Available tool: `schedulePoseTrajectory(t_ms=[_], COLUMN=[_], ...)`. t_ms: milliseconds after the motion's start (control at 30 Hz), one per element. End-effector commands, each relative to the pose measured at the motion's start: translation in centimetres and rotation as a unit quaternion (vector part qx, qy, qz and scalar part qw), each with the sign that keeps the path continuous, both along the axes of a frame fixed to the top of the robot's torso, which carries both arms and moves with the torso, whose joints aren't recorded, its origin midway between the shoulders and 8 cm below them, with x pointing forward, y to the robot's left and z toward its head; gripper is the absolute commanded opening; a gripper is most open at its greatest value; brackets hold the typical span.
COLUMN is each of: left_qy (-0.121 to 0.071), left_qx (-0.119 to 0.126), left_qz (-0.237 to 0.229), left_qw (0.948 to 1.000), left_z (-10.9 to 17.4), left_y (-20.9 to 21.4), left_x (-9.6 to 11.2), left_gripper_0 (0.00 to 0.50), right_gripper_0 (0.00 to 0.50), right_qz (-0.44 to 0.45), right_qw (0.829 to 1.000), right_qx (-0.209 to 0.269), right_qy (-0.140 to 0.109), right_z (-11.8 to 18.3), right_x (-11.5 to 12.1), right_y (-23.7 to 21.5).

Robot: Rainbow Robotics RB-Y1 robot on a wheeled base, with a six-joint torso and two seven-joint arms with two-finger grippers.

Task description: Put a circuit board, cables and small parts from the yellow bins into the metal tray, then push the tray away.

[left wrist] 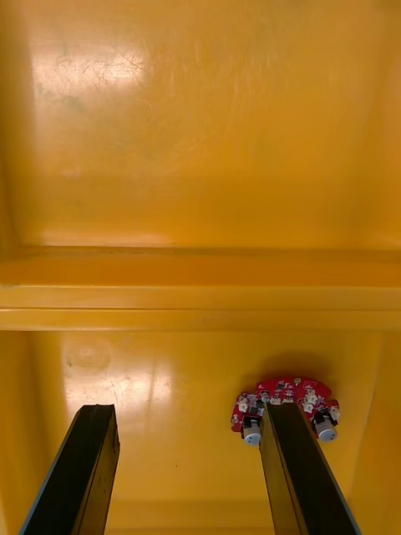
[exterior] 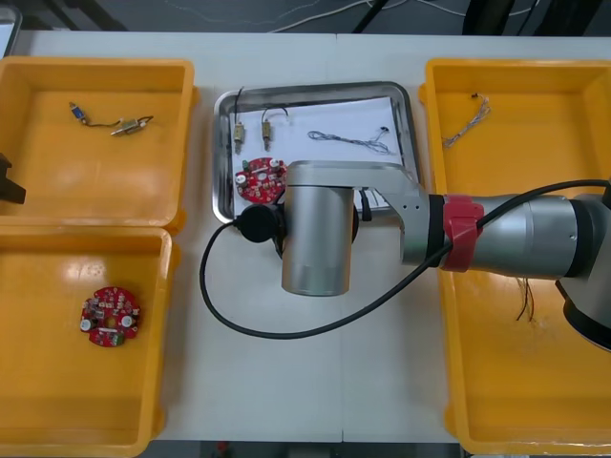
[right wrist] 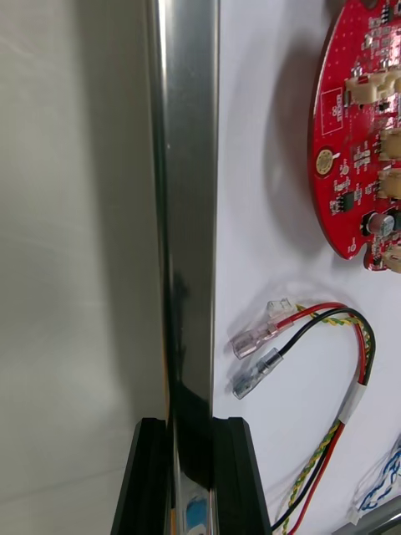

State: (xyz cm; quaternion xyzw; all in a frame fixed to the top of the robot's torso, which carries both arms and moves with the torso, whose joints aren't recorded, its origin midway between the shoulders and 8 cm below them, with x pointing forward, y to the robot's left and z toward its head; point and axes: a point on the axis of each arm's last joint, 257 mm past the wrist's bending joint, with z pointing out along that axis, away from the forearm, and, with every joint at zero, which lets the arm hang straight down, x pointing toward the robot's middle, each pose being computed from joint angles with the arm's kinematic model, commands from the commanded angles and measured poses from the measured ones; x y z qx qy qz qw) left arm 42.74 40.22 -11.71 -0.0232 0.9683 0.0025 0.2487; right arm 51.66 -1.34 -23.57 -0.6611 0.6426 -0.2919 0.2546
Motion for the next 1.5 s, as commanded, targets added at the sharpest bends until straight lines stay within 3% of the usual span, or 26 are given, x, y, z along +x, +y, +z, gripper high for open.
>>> schedulePoseTrajectory(t_ms=[33,200,767,1500], left_qy=[-0.012,-0.012,-0.012,-0.012], left_qx=[0.008,0.008,0.008,0.008], left_qz=[0.052,0.052,0.052,0.052], left_qw=[0.9986,0.9986,0.9986,0.9986], left_z=[1.5,1.5,1.5,1.5], left_y=[2.0,2.0,2.0,2.0], left_x=[-0.6,-0.6,-0.6,-0.6], left_gripper_0=[0.500,0.500,0.500,0.500], right_gripper_0=[0.000,0.000,0.000,0.000], right_qz=[0.019,0.016,0.014,0.070], right_qw=[0.999,0.999,0.998,0.991], right_qx=[-0.015,-0.014,-0.005,0.052], right_qy=[-0.037,-0.033,-0.064,-0.097], right_z=[3.9,4.7,7.5,9.5], right_x=[2.8,3.5,6.8,10.0], right_y=[0.4,0.9,1.8,5.6])
